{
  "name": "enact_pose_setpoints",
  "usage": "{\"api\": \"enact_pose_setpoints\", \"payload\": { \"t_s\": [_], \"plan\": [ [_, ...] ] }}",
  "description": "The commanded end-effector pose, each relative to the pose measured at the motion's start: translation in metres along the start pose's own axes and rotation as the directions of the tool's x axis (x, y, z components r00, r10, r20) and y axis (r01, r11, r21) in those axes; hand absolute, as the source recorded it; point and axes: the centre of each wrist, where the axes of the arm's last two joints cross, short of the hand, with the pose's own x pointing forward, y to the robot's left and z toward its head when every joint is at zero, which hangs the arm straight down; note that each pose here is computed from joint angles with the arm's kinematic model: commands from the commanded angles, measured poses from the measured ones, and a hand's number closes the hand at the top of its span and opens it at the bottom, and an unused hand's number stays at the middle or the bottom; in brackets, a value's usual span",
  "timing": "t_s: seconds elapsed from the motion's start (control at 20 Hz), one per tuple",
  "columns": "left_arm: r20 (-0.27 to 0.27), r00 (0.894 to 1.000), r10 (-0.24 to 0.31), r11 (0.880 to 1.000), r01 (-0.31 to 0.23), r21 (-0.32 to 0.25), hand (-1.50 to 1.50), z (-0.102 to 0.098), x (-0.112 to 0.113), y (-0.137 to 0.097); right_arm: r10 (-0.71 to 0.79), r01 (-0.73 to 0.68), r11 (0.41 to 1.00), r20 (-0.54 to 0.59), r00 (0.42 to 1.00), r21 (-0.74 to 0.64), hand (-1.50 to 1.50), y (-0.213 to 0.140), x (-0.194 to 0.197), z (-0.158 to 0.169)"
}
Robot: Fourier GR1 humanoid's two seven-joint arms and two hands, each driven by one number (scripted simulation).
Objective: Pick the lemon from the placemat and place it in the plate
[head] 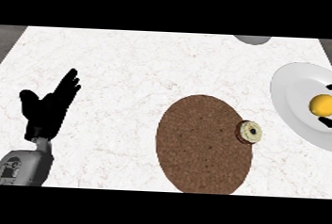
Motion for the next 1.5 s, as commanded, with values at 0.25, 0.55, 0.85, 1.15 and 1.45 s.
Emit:
{"api": "enact_pose_setpoints", "payload": {
  "t_s": [0.25, 0.55, 0.85, 1.15, 1.45],
  "plan": [
    [-0.021, 1.0, 0.001, 1.0, -0.001, 0.007, 0.0, -0.013, 0.001, 0.006, -0.127, 0.153, 0.984, 0.249, 0.96, -0.087, -1.5, -0.019, 0.007, -0.023],
    [-0.018, 1.0, -0.009, 0.999, 0.009, 0.038, 0.0, 0.01, -0.025, 0.018, -0.405, 0.467, 0.883, 0.428, 0.808, -0.044, -1.5, -0.027, 0.001, -0.015],
    [-0.043, 0.999, 0.014, 1.0, -0.013, 0.022, 0.0, 0.002, -0.021, 0.0, -0.631, 0.626, 0.774, 0.186, 0.753, 0.089, -1.5, -0.04, -0.01, -0.009],
    [-0.003, 1.0, 0.01, 1.0, -0.01, 0.007, 0.0, 0.002, -0.013, 0.009, -0.705, 0.697, 0.708, 0.176, 0.687, 0.113, -1.5, -0.058, -0.024, 0.006],
    [-0.018, 1.0, 0.012, 1.0, -0.012, 0.002, 0.0, 0.008, -0.012, 0.002, -0.682, 0.676, 0.728, 0.204, 0.702, 0.11, -1.5, -0.082, -0.046, 0.038]
  ]
}}
